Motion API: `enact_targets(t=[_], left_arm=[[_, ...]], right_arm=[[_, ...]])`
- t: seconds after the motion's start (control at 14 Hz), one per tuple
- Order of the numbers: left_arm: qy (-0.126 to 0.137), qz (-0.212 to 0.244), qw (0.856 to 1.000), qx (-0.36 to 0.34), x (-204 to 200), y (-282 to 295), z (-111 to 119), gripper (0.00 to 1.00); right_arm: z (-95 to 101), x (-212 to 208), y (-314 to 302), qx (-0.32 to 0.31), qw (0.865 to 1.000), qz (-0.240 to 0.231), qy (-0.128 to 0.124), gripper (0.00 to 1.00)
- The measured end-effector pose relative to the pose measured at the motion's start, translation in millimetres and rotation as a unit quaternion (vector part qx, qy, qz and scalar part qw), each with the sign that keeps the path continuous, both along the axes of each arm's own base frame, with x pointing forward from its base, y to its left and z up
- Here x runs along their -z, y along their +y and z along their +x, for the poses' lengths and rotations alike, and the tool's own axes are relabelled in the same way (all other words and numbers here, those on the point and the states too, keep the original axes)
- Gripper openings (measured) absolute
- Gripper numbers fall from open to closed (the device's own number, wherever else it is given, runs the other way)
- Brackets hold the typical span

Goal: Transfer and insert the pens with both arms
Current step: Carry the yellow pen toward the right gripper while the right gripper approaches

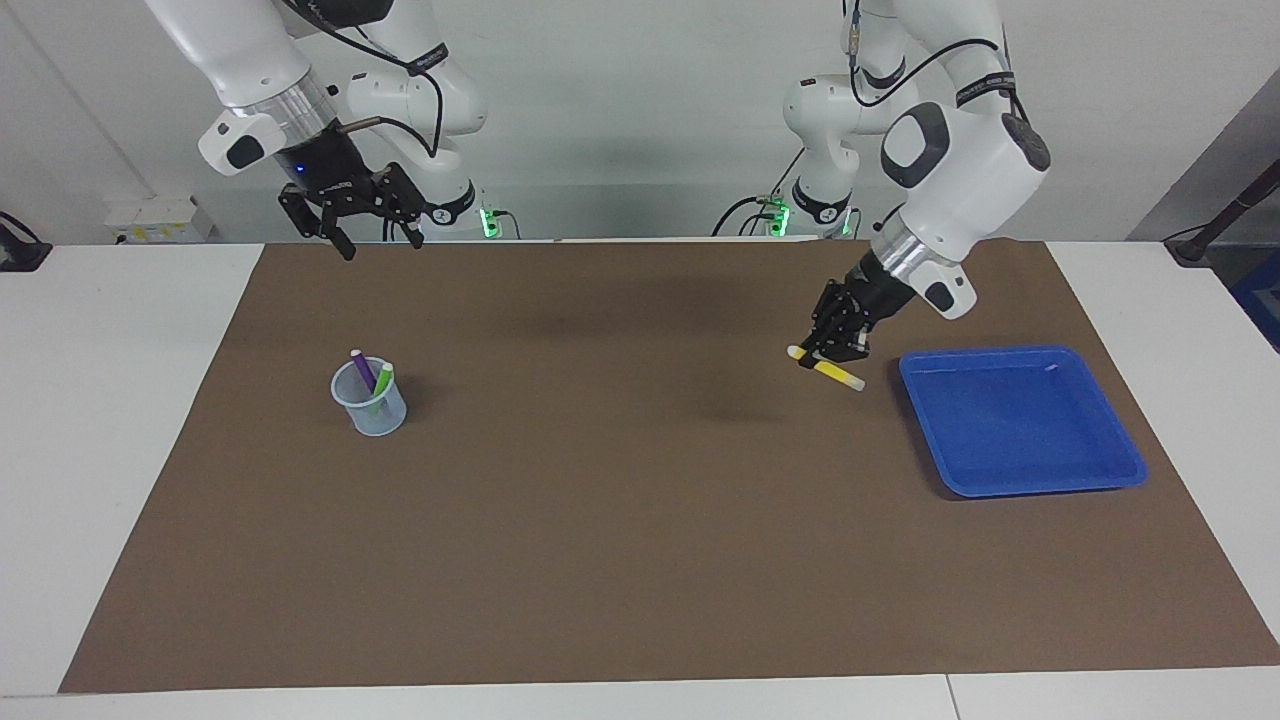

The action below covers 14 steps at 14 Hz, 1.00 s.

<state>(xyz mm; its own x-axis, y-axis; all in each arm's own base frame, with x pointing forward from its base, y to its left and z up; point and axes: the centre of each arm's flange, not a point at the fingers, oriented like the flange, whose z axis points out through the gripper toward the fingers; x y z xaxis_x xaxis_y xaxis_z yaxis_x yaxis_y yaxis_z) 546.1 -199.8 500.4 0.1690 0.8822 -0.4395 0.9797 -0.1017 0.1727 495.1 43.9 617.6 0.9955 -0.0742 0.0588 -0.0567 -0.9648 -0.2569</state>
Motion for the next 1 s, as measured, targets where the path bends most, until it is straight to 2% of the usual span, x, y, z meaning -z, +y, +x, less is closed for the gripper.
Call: enact_targets(t=[0.43,0.86,1.0], left_arm=[[-0.004,-0.035,0.998,-0.049,-17.8,-105.7,-38.0,0.17],[-0.014,-0.091,0.991,-0.095,-43.9,-184.3,-81.0,0.17],[-0.015,-0.104,0.990,-0.097,-51.1,-200.4,-92.4,0.17]], right_arm=[[2.0,-9.1,16.0,0.011,0.996,0.088,-0.008,1.00],[2.9,-20.5,64.3,0.021,0.990,0.139,-0.028,1.00],[0.8,-22.3,78.0,0.016,0.988,0.151,-0.027,1.00]])
